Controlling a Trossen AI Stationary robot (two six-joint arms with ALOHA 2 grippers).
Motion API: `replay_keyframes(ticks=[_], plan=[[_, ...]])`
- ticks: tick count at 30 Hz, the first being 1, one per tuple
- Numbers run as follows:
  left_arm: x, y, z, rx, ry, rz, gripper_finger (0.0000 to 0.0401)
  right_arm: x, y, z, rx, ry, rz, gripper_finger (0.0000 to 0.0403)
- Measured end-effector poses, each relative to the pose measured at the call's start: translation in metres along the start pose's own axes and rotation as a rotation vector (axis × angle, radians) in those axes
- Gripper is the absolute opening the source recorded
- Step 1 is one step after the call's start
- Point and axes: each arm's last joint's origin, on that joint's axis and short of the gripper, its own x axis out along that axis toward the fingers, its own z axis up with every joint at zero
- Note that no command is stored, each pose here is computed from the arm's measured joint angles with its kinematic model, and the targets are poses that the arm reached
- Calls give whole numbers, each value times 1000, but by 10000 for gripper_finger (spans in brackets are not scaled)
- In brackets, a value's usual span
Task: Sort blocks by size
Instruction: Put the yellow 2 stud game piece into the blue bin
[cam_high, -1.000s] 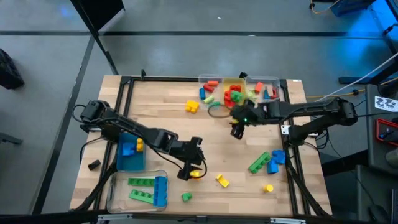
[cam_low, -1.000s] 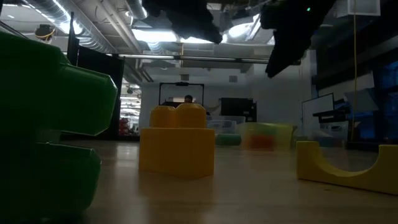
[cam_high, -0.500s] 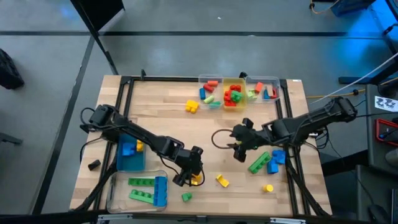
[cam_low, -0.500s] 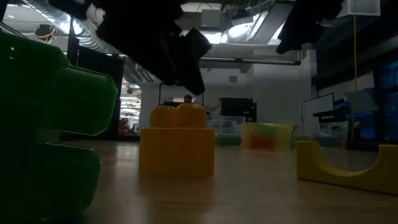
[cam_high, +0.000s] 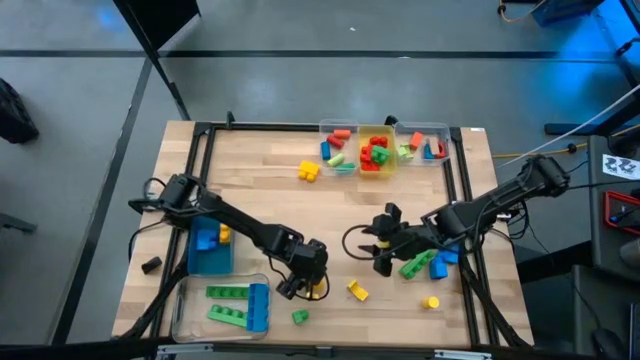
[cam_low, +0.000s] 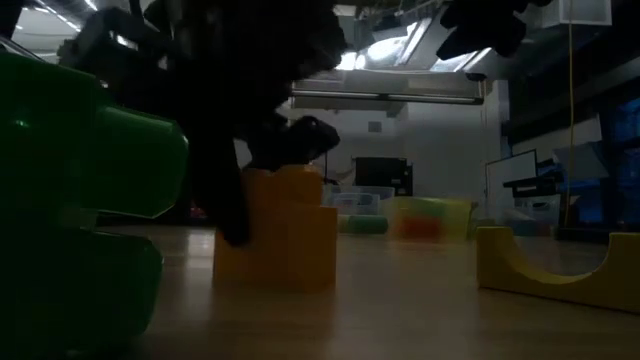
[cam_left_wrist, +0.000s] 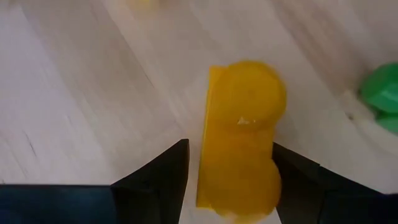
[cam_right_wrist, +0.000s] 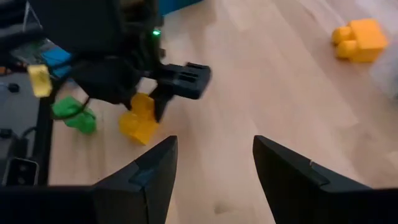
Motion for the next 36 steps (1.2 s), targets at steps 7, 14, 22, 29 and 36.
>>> replay_keyframes(ticks=[7, 14, 22, 29, 36], plan=[[4, 0, -2, 29, 17, -5, 158, 22, 20, -16, 94, 34, 17, 211], [2, 0, -1, 24, 8, -1, 119, 36, 37, -37, 219, 95, 8, 211], [-45, -1, 19, -53, -21, 8, 119, 49, 53, -62, 250, 153, -7, 211], [-113, -12, 17, -214, 118, 1, 119, 60, 61, -81, 169, 202, -20, 211], [-173, -28, -21, -530, 403, 32, 119, 57, 72, -93, -60, 216, 31, 211]])
